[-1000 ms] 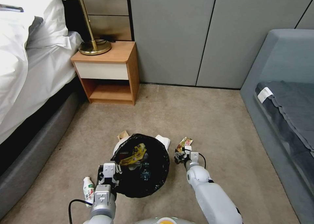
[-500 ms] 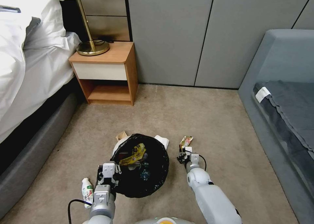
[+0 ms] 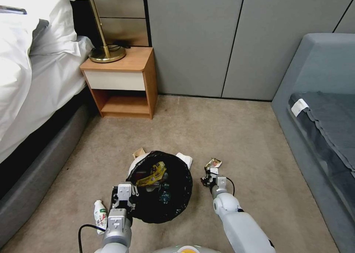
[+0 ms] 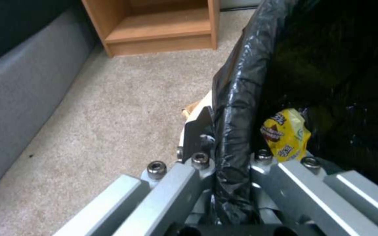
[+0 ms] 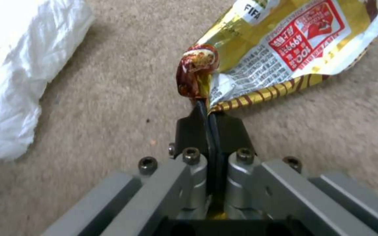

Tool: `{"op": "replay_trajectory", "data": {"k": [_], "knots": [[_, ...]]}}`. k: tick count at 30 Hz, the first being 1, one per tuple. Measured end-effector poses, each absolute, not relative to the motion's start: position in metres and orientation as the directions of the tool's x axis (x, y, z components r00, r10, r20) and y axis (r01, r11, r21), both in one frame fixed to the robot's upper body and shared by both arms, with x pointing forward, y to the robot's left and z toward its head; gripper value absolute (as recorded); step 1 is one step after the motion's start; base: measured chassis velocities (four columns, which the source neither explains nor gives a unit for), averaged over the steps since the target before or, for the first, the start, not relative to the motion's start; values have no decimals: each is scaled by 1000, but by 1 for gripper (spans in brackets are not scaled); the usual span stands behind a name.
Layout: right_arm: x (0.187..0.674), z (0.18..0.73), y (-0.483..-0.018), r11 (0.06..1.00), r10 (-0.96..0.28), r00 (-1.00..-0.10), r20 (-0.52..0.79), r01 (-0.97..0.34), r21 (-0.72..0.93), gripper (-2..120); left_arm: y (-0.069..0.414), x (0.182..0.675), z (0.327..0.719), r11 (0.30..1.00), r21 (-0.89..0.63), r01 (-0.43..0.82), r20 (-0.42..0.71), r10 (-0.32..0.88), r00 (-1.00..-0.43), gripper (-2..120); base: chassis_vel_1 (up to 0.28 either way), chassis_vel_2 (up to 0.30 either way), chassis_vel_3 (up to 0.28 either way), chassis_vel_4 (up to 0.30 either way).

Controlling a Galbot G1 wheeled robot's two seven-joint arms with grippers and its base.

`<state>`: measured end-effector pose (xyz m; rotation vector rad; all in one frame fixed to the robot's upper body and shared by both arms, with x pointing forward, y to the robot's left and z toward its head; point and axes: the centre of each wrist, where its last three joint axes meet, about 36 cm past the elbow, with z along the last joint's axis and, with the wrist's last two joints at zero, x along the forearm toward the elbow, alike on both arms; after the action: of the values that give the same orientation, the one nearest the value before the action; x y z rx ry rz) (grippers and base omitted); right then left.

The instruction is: Pick up the trash bin, then pick up the garbage from the floor and place it into the trash bin.

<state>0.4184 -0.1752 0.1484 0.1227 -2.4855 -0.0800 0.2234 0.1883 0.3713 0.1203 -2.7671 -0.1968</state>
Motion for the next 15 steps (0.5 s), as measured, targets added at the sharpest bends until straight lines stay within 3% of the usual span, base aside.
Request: {"op": "replay_trajectory", "data": {"k": [6, 9, 11, 12, 13, 15], "knots": [[421, 188, -175, 991, -130, -910, 394, -115, 63, 0, 189, 225, 372, 987, 154, -56, 347, -107, -932, 1, 0, 0, 0, 0], [414, 241, -167, 977, -213, -959, 185, -206, 56, 0, 189, 224, 372, 986, 156, -55, 349, -107, -931, 1, 0, 0, 0, 0], [408, 254, -164, 971, -240, -961, 139, -234, 54, 0, 189, 224, 371, 986, 156, -54, 351, -106, -931, 1, 0, 0, 0, 0], [393, 290, -156, 944, -327, -945, 7, -326, 43, 0, 189, 224, 369, 986, 156, -52, 356, -105, -929, 1, 0, 0, 0, 0], [393, 290, -156, 944, -327, -945, 7, -326, 43, 0, 189, 224, 369, 986, 156, -52, 356, -105, -929, 1, 0, 0, 0, 0], [374, 326, -146, 893, -444, -885, -138, -449, 7, 0, 188, 225, 368, 987, 154, -49, 357, -101, -929, 1, 0, 0, 0, 0]]}}
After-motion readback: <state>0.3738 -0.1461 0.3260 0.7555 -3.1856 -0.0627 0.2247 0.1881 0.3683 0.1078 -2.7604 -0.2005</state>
